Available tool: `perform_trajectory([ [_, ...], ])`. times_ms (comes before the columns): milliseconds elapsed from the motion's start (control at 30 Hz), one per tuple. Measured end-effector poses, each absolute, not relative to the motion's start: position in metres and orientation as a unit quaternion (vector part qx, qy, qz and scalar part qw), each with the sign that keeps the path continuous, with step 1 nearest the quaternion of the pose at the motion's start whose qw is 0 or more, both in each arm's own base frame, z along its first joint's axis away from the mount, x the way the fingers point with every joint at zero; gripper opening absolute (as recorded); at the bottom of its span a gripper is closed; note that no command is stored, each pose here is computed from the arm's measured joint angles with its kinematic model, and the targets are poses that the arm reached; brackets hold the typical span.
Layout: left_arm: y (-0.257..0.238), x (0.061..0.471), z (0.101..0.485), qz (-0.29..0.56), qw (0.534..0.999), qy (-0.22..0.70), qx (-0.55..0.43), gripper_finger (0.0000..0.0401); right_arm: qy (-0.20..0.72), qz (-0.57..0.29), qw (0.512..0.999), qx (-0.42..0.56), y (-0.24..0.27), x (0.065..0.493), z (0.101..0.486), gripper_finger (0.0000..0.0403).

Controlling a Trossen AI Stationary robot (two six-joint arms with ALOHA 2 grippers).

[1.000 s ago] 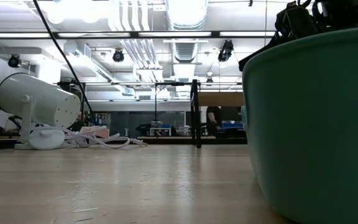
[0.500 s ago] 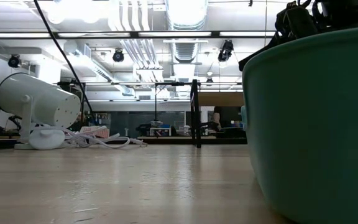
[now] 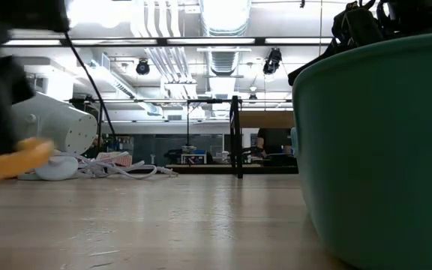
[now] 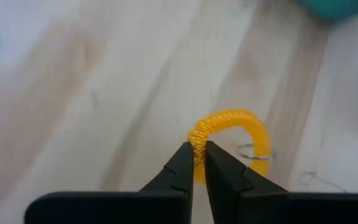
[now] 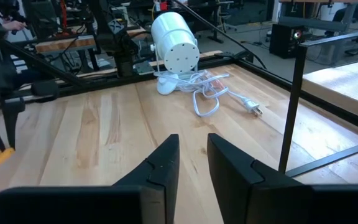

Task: Pick & Place Office Desk Supplies
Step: Put the yellow spring rubberband into the yellow bin

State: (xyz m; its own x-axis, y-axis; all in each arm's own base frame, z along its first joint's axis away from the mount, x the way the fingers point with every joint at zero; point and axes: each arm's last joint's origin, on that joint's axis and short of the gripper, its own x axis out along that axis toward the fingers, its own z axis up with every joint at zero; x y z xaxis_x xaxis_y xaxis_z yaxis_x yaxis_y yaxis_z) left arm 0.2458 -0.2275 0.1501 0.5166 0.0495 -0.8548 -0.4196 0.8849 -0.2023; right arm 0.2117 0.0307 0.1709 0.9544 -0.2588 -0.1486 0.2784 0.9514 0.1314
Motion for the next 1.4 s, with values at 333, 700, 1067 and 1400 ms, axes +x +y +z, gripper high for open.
perform_trajectory([
  [333, -0.188, 0.29, 0.161, 0.201, 0.911, 0.34, -0.115, 0.0029, 0.065, -0.136, 0.986, 0.076, 0.031, 0.212, 0.171, 0.0081],
  [700, -0.123, 0.347, 0.18, 0.203, 0.942, 0.269, -0.001, 0.0029, 0.065, -0.136, 0.986, 0.076, 0.031, 0.212, 0.171, 0.0071],
  [1067, -0.065, 0.374, 0.19, 0.193, 0.952, 0.237, 0.032, 0.0029, 0.065, -0.136, 0.986, 0.076, 0.031, 0.212, 0.171, 0.0085],
  [1400, -0.047, 0.379, 0.189, 0.16, 0.959, 0.233, 0.002, 0.0029, 0.065, -0.136, 0.986, 0.076, 0.031, 0.212, 0.171, 0.0077],
])
